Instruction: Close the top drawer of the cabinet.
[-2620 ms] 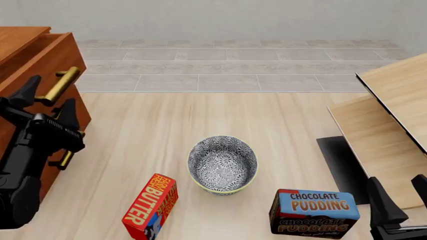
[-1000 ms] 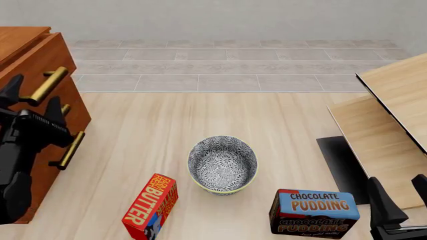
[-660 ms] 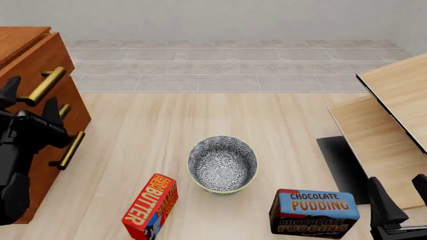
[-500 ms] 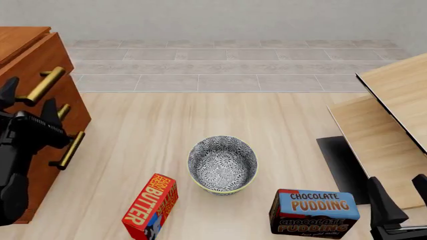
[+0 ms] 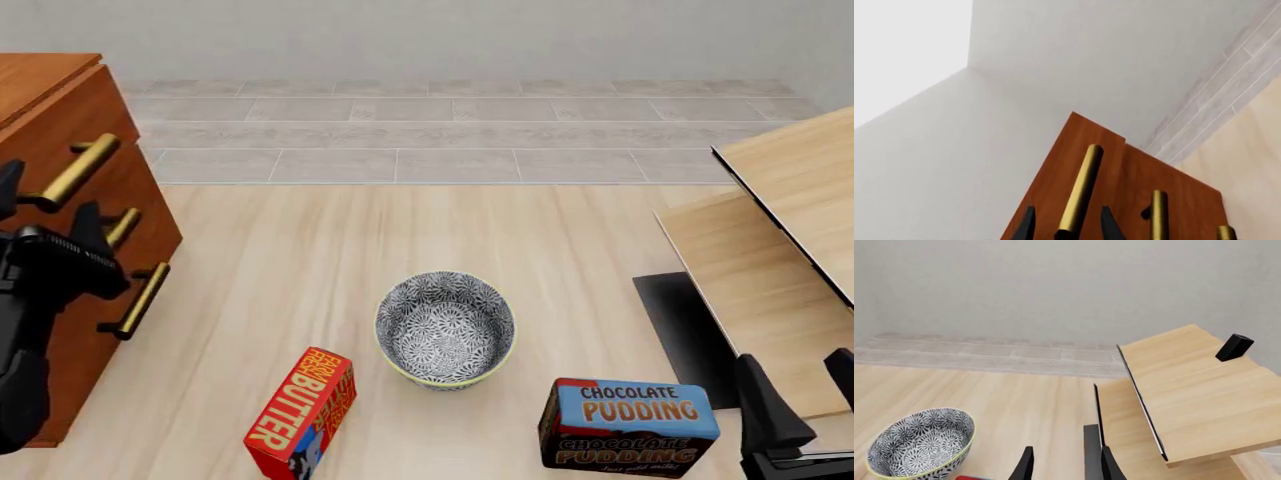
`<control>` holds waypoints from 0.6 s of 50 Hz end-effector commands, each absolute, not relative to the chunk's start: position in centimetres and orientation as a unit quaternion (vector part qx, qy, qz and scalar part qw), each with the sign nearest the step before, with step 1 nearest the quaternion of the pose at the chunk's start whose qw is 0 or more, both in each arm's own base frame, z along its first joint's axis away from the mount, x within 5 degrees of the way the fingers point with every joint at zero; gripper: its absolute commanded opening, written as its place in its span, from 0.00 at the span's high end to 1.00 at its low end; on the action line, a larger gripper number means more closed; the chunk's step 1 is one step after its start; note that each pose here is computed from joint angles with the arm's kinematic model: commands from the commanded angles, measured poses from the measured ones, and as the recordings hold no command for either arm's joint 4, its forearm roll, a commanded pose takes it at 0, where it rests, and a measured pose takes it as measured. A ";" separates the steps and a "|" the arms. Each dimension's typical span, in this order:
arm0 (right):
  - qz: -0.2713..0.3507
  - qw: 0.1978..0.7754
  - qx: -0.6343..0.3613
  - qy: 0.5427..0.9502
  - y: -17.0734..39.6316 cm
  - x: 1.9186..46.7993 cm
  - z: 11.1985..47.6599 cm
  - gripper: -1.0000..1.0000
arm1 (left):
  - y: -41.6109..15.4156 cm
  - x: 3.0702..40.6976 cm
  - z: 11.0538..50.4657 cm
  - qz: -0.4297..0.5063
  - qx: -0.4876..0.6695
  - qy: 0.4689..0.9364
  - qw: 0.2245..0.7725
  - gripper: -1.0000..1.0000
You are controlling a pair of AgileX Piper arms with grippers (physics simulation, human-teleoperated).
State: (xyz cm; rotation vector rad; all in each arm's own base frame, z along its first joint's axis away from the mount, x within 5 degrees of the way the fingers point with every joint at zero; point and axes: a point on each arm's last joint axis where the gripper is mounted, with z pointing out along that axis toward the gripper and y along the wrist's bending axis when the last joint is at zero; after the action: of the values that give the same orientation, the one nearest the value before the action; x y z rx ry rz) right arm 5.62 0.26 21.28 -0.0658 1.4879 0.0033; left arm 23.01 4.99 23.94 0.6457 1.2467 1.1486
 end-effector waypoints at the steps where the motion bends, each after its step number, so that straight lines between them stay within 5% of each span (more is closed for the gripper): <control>1: 0.000 0.734 -0.030 0.678 0.3 5.6 21.3 0.00 | 6.3 22.5 23.8 0.515 0.255 0.553 0.603 0.00; 30: -0.004 0.735 -0.034 0.677 0.3 5.6 21.3 0.00 | 7.4 21.9 23.6 0.524 0.238 0.565 0.591 0.00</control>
State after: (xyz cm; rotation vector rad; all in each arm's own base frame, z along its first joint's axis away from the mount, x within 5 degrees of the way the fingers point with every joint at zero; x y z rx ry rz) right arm 5.63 0.26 21.26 -0.0739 1.4894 -0.0066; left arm 22.45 6.24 23.59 0.6064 1.2896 1.1747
